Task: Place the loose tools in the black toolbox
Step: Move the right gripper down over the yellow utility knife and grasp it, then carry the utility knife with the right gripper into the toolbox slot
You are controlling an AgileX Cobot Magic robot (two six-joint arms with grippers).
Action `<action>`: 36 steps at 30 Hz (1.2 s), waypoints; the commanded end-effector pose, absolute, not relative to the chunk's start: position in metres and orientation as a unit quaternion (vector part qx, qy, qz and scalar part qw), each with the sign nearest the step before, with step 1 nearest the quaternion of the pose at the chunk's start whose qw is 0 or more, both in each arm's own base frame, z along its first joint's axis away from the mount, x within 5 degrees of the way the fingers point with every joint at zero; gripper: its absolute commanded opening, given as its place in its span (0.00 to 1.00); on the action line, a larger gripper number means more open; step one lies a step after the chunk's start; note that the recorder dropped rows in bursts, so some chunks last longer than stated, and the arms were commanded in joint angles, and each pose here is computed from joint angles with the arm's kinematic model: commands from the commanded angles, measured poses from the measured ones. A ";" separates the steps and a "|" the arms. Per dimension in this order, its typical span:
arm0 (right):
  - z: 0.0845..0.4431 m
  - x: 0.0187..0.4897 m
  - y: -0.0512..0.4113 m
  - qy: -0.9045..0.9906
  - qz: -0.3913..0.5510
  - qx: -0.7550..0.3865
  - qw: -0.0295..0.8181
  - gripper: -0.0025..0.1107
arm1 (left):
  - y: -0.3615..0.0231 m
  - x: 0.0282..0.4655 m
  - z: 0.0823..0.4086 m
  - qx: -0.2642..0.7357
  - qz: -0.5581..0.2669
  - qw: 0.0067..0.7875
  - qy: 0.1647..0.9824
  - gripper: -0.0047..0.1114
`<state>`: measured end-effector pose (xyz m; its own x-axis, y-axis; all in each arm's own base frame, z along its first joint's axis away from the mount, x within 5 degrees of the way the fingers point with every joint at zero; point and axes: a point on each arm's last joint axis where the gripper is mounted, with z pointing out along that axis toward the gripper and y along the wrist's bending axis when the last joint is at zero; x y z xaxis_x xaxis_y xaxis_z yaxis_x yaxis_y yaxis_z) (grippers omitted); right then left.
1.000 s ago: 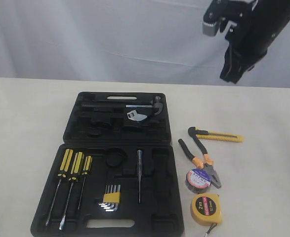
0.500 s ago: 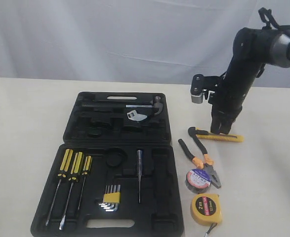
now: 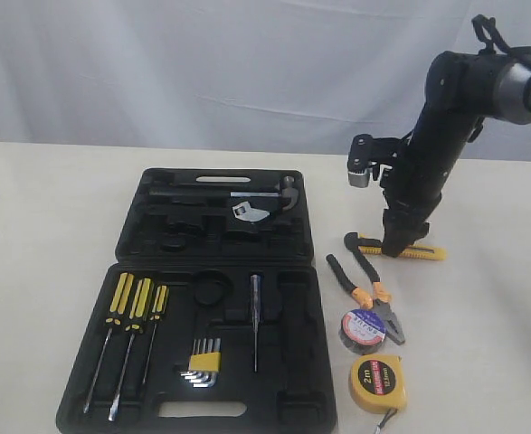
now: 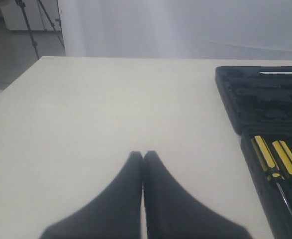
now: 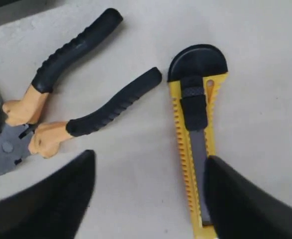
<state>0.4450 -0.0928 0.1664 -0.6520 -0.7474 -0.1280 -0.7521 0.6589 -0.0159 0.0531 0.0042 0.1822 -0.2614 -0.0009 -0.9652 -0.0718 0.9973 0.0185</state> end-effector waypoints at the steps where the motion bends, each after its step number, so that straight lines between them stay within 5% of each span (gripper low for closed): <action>1: 0.171 0.449 -0.093 0.914 0.003 -0.398 0.082 0.62 | 0.004 0.053 0.182 -0.024 0.023 0.611 0.791 0.04; 4: 0.169 0.450 -0.093 0.905 0.000 -0.417 0.081 0.49 | 0.004 0.053 0.182 -0.024 0.023 0.611 0.791 0.04; 8: 0.153 0.454 -0.094 0.902 -0.001 -0.424 0.081 0.57 | 0.004 0.053 0.182 -0.024 0.023 0.611 0.791 0.04; 36: 0.100 0.465 -0.098 0.898 -0.010 -0.432 0.079 0.55 | 0.004 0.053 0.182 -0.024 0.023 0.611 0.791 0.04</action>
<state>0.4656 -0.0984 0.1144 -0.6112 -0.7773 -0.1495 -0.7713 0.6273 -0.1083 0.0531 0.0042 0.1822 -0.2614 -0.0009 -0.9652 -0.0718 0.9973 0.0185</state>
